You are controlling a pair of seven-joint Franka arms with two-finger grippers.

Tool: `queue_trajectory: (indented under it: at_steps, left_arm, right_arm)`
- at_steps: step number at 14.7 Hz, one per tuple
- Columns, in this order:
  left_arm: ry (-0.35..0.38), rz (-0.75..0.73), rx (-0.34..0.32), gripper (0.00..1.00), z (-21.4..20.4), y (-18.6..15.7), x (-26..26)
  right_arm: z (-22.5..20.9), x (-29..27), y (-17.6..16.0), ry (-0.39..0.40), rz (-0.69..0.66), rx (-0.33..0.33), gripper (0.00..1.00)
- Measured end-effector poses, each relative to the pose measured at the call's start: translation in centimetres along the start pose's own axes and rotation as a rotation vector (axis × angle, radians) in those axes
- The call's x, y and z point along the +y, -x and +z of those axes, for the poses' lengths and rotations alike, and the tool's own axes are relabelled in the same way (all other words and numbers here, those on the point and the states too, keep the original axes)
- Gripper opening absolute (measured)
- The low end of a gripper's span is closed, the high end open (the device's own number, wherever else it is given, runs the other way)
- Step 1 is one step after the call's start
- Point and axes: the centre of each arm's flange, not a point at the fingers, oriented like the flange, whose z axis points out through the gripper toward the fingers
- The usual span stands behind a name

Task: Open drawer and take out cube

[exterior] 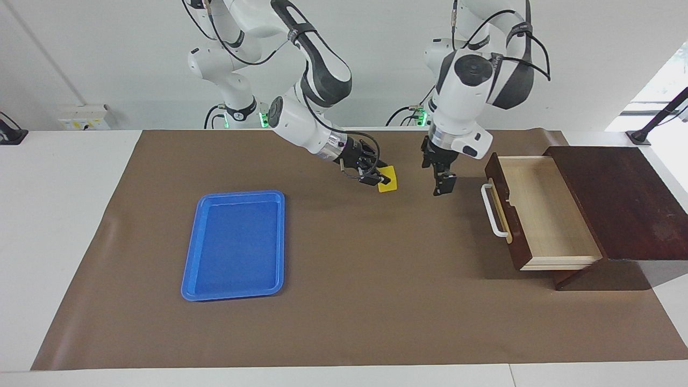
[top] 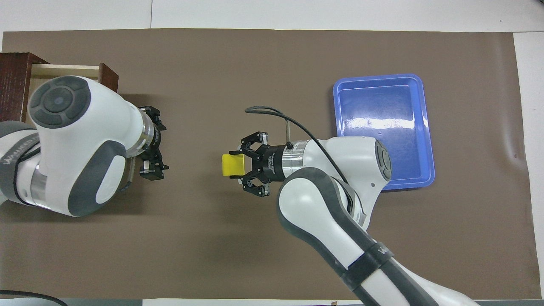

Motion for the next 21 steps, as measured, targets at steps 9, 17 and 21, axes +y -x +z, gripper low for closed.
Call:
queue_trajectory:
  at_steps: [9, 17, 21]
  left_arm:
    - [0.114, 0.168, 0.074, 1.00, 3.8, -11.6, 3.4]
    - [0.118, 0.258, 0.127, 1.00, 3.3, -24.9, 3.9]
    - [0.117, 0.248, 0.129, 1.00, 3.3, -25.5, 3.9]
  right_arm:
    - [-16.8, -8.1, -12.2, 0.112, -0.024, 0.041, 0.56]
    - [-21.8, -6.4, -27.9, 0.286, -0.236, 0.198, 0.56]
    - [-22.6, -6.8, -32.1, 0.236, -0.231, 0.230, 0.56]
